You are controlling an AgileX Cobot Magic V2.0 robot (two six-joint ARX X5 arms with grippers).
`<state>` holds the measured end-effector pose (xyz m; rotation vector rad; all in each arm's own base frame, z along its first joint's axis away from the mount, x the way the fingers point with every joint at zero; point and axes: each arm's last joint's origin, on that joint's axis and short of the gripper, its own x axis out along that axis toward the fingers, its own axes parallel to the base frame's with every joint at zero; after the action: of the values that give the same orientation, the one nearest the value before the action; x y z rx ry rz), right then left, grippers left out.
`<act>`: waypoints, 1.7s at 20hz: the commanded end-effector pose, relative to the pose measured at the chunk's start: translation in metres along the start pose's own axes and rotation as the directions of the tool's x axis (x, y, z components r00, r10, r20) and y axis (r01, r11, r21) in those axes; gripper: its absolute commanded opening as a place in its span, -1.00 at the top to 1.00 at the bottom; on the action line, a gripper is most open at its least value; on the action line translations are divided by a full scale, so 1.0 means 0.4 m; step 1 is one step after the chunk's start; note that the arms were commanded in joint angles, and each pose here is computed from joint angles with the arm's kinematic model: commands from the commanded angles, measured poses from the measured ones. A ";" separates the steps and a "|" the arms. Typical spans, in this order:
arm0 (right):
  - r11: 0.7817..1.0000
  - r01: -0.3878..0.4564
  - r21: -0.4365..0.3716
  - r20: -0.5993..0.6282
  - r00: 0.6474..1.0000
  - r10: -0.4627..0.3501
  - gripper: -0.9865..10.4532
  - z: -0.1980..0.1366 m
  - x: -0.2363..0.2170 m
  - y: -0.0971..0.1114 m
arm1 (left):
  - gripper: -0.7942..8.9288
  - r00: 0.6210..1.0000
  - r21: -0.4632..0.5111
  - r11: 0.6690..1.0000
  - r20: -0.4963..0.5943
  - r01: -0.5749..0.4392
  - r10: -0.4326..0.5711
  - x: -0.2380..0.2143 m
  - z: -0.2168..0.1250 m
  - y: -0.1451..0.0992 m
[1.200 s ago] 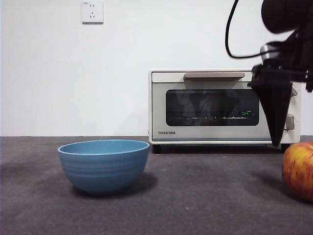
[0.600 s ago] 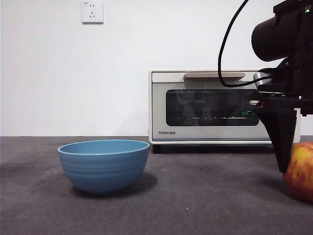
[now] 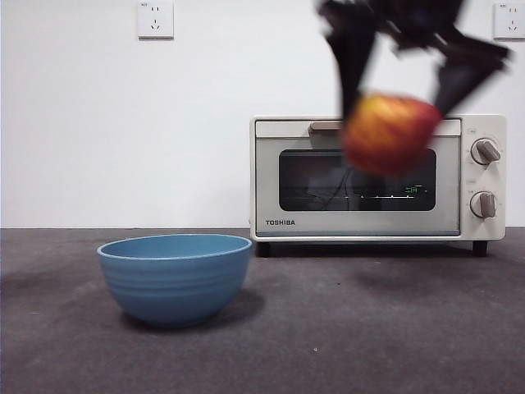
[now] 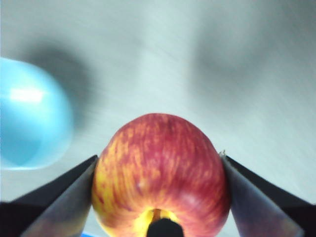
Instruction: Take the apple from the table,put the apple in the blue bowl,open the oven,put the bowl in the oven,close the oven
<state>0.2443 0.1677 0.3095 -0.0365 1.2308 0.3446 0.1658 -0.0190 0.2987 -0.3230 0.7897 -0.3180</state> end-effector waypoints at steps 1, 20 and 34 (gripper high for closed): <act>0.996 -0.053 -0.068 0.035 0.998 0.055 0.84 0.021 -0.023 0.068 | 0.85 1.000 0.020 1.000 0.007 0.001 -0.002 0.001 0.002 -0.001; 0.944 -0.142 -0.297 -0.247 0.967 0.067 0.84 0.064 0.340 0.339 | 0.85 1.000 0.023 1.000 0.005 0.001 -0.001 0.004 0.004 0.000; 0.944 -0.149 -0.296 -0.249 0.966 0.075 0.15 0.066 0.393 0.347 | 0.85 1.000 0.037 0.999 -0.015 -0.003 0.004 0.017 0.006 0.004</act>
<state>0.2747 0.3398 0.1990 -0.2842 1.4010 0.6437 0.1716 -0.0193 0.2951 -0.3004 0.8055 -0.3232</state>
